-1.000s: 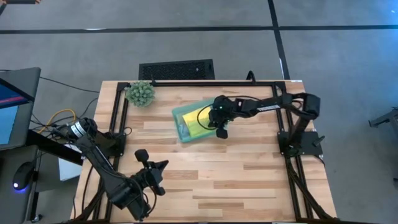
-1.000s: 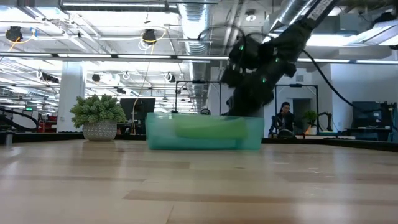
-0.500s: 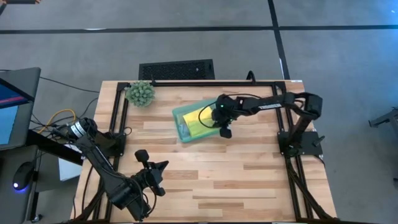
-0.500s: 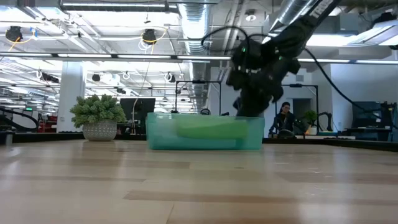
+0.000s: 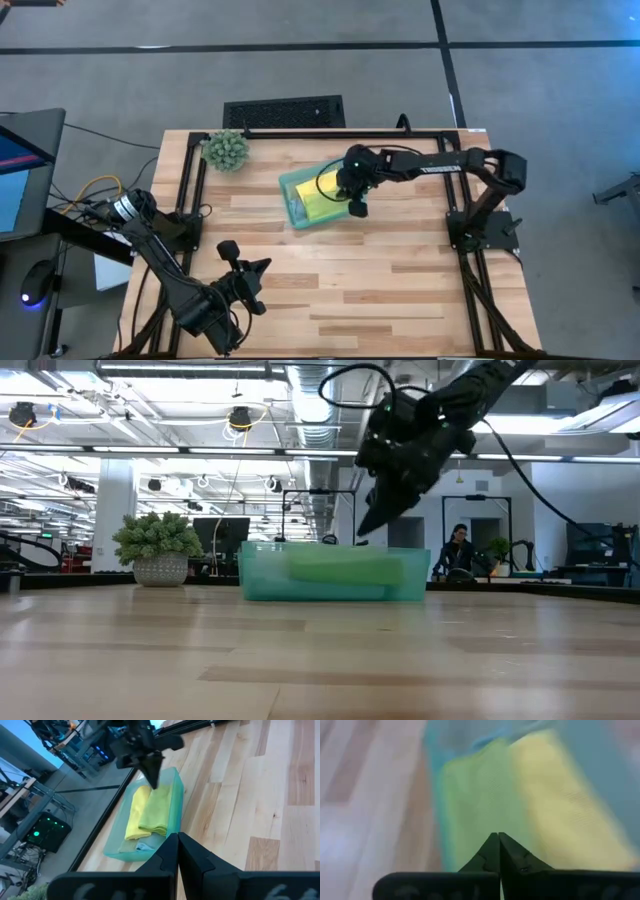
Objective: Fold microfiber towels
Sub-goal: Put the light green towel into the bin, then return to home position
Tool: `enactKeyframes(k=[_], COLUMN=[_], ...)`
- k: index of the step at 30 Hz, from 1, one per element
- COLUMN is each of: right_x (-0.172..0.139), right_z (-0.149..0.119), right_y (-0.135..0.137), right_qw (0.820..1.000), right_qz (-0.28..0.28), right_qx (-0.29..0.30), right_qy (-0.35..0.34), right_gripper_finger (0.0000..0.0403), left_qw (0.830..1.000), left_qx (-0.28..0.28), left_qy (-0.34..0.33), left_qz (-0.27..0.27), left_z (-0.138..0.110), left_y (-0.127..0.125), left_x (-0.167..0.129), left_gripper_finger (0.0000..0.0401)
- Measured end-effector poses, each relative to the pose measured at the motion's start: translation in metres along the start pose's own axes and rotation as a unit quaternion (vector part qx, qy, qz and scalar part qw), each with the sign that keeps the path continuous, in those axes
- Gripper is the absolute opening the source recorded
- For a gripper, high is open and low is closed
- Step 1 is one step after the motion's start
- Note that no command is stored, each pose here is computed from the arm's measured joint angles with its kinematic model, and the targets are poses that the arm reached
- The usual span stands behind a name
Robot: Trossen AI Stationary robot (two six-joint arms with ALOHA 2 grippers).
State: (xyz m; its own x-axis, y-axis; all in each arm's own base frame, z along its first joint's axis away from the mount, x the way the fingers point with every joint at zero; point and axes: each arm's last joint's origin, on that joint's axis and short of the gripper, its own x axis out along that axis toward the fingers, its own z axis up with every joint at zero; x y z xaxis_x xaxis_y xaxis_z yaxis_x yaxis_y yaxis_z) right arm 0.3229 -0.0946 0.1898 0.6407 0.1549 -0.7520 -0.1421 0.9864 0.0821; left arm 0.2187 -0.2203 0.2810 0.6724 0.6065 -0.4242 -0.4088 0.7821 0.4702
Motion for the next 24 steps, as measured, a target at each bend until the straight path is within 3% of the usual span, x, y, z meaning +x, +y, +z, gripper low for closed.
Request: enactKeyframes(k=[6, 11, 17, 24], right_x=[-0.002, 0.022, 0.030, -0.013], right_z=[0.001, -0.022, -0.027, 0.005], right_y=[-0.026, -0.041, -0.034, 0.000], right_qw=[0.989, 0.984, 0.986, 0.975], right_qz=[-0.128, -0.122, -0.114, -0.216], right_qx=[0.076, 0.122, 0.101, 0.049], right_qy=[-0.023, 0.033, 0.067, 0.021], right_gripper_finger=[0.0015, 0.0015, 0.0016, 0.0011], left_qw=[1.000, 1.000, 1.000, 1.000], left_qx=[-0.001, -0.002, 0.002, -0.001], left_qy=[0.000, 0.000, -0.003, -0.003], left_qz=[0.000, -0.001, 0.001, 0.001], left_z=[0.000, 0.000, 0.000, 0.000], left_y=[0.000, 0.000, 0.000, 0.000], left_x=[0.000, 0.000, 0.000, 0.000], left_gripper_finger=[0.0000, 0.0000, 0.0000, 0.0000])
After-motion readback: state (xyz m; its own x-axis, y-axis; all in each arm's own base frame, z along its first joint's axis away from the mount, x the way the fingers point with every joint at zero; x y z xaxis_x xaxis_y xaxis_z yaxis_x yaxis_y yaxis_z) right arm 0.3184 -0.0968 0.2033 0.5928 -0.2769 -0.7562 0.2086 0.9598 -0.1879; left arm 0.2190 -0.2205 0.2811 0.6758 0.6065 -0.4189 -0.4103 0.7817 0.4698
